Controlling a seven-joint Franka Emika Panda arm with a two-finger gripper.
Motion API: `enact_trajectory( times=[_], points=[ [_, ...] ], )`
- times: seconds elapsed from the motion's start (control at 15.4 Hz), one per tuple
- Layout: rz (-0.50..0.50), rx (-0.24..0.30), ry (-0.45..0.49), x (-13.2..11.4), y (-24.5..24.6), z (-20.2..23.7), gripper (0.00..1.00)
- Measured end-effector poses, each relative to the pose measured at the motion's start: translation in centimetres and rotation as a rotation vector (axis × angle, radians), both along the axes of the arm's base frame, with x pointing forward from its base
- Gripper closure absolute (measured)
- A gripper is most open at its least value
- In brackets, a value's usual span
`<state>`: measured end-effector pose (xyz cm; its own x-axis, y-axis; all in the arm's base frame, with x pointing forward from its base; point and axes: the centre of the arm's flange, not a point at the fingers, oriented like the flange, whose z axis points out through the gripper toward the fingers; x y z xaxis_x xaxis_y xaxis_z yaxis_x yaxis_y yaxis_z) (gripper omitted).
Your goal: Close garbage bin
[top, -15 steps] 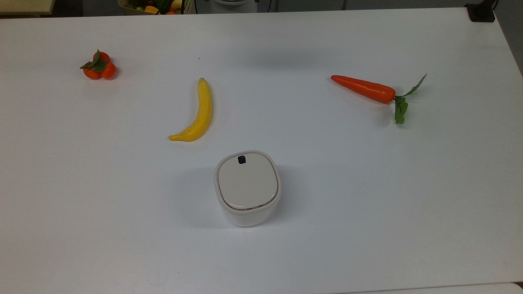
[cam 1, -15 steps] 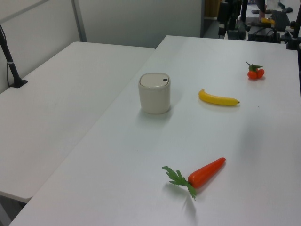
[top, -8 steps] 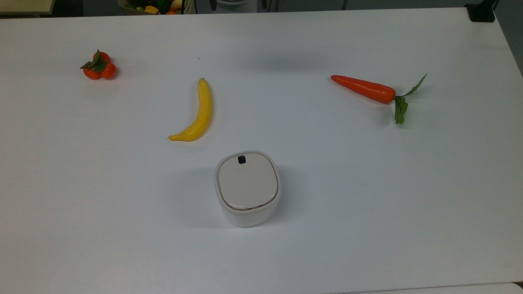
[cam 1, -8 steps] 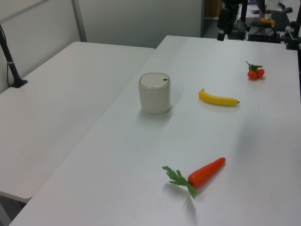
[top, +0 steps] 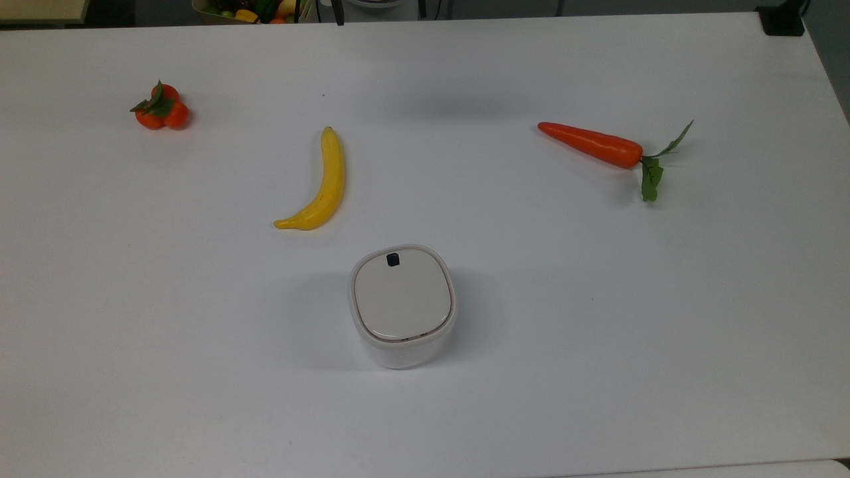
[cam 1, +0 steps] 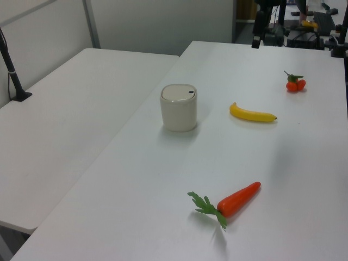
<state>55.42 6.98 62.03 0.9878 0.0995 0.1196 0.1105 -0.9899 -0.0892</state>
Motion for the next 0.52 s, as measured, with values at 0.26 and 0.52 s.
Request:
enact_trajectory(
  times=[0.26, 0.52],
  points=[
    [0.034, -0.016, -0.005, 0.03, -0.25, -0.01, 0.0],
    [0.036, -0.017, -0.005, 0.04, -0.3, -0.01, 0.0]
  ],
)
